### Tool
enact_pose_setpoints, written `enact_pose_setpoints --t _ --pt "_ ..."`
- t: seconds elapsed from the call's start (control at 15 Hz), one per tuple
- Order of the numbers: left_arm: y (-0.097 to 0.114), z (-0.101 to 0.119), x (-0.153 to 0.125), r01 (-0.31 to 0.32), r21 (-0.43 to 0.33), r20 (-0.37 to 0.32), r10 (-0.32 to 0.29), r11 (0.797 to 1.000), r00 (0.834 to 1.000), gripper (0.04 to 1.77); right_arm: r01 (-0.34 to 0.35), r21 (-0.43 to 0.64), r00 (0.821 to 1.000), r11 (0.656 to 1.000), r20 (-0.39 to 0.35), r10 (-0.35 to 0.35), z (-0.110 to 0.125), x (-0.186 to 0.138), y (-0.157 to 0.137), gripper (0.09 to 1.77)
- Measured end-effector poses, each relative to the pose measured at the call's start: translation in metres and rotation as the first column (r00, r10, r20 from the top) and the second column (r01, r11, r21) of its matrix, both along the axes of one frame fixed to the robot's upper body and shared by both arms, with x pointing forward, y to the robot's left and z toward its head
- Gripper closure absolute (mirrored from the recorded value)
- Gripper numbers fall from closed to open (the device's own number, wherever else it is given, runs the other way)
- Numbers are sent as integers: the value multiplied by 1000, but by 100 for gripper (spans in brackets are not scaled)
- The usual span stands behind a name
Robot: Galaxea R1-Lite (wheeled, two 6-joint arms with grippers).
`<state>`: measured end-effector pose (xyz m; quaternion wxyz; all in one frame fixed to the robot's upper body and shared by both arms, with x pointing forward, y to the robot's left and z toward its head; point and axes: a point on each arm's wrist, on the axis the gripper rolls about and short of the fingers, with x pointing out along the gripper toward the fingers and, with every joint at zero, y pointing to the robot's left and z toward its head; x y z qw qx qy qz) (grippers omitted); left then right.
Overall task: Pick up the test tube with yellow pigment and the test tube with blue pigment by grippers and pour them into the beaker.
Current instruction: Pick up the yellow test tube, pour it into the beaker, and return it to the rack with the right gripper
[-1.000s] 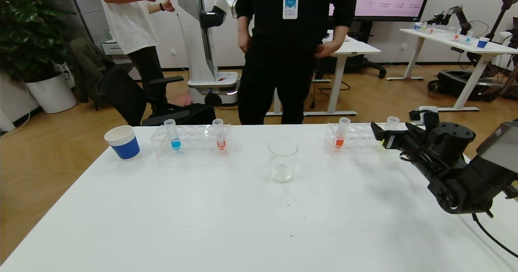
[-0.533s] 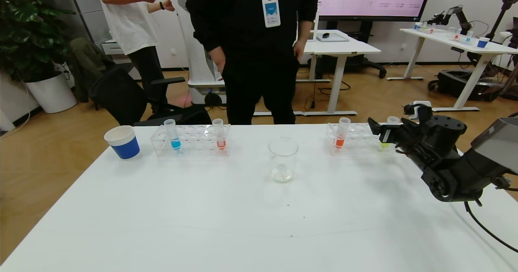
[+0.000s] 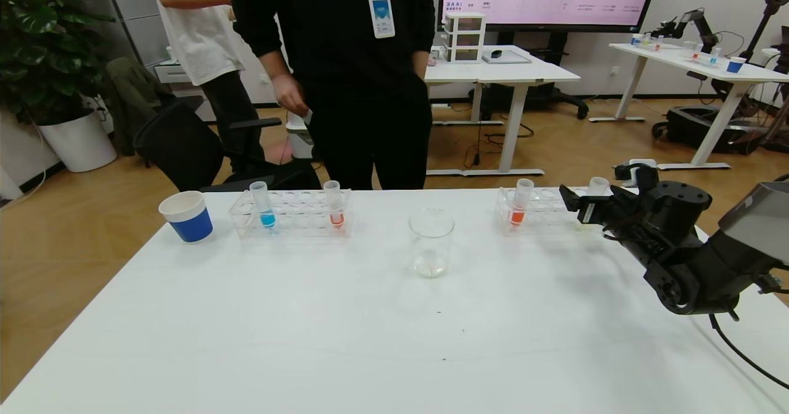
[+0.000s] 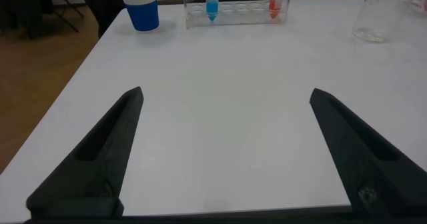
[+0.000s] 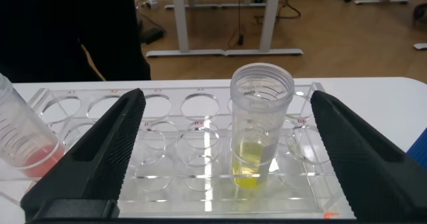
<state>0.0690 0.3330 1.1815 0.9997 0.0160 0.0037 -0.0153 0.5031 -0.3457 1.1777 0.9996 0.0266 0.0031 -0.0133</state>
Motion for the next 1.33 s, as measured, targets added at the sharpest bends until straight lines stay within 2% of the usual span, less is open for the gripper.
enact_pose_setpoints --t 0.07,0.13,0.2,0.27,0.33,0.47,0.8,1.33 --pt "0 0 0 0 0 0 0 1000 1000 7 1 0 1000 1000 1 -1 0 0 0 32" --pt "0 0 0 0 0 0 0 1000 1000 7 1 -1 1000 1000 4 -1 0 -1 0 63" --pt "0 0 0 0 0 0 0 1000 1000 7 7 -2 1000 1000 3 -7 1 -2 -1 111" --pt "0 0 0 0 0 0 0 1000 1000 7 8 -4 1000 1000 4 -8 2 -4 -1 144" --pt "0 0 0 -1 0 0 1 1000 1000 7 4 -5 1000 1000 6 -4 4 -5 0 155" --pt "0 0 0 1 0 0 -1 1000 1000 7 1 -4 1000 1000 9 -1 7 -7 1 131" --pt "0 0 0 1 -1 0 -1 1000 1000 7 -1 -8 999 1000 46 1 21 -9 0 133" --pt "0 0 0 0 0 0 0 1000 1000 7 1 -20 997 1000 81 0 61 -17 0 133"
